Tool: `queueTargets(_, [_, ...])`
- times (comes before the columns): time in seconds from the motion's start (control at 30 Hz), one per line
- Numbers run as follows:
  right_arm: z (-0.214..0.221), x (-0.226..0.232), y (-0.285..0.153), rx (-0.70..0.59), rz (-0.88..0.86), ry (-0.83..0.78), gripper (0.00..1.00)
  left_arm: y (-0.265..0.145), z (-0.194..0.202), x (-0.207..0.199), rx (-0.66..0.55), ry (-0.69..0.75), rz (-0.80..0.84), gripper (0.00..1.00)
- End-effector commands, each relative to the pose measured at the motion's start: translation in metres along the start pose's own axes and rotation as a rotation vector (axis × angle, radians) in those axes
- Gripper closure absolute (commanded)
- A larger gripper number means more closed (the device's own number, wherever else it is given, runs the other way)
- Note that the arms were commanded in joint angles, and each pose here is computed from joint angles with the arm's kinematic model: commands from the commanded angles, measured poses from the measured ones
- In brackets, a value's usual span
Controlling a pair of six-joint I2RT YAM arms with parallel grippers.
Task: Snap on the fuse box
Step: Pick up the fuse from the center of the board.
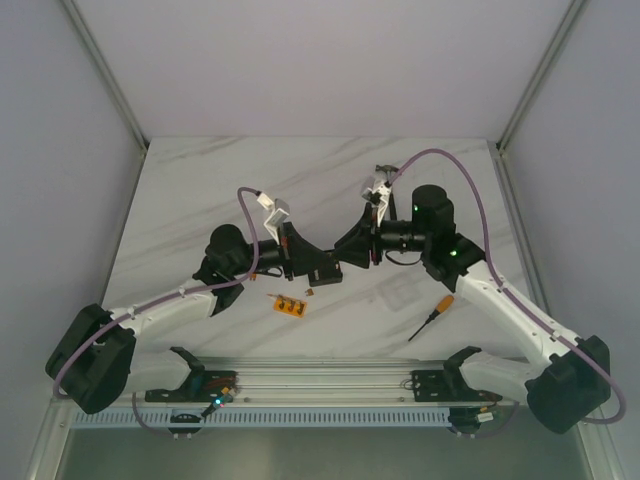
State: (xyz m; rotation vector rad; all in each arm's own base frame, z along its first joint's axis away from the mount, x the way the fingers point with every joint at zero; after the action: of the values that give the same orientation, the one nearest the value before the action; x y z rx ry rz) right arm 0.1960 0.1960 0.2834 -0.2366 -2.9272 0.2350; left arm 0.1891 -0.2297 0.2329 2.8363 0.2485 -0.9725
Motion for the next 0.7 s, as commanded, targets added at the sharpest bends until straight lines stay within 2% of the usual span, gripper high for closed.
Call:
queueTargets(0.0, [0.0072,0.0042,-0.0023,0.010,-0.057,-0.019,0.61,-0.0003,-0.0096,-0.0108,-0.029,0.041,0.080,1.00])
queueTargets(0.3, [0.0090,0.0030,-0.0043,0.009,-0.070,-0.018,0.71,-0.0012,-0.0073,-0.0119,-0.025,0.034,0.098,1.00])
queueTargets(0.67, [0.0027,0.0032,-0.0058,-0.032,-0.106,-0.008,0.68,0.0001,-0.0058,-0.0105,-0.021,0.024,0.109,1.00])
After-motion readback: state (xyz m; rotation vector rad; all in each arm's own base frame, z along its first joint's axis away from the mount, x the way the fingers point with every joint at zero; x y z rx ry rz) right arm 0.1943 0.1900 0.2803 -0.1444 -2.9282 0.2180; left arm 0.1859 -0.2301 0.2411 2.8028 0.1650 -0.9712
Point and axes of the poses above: each gripper's point midway between its finger pads, its own y axis out along the fingers, its own x axis along the line the jaws close on, z = x × y, the point moved 9 cm from there along -y, back along the fingers, and after that the axes turned 8 degrees about -y, right-handed, at the moved point
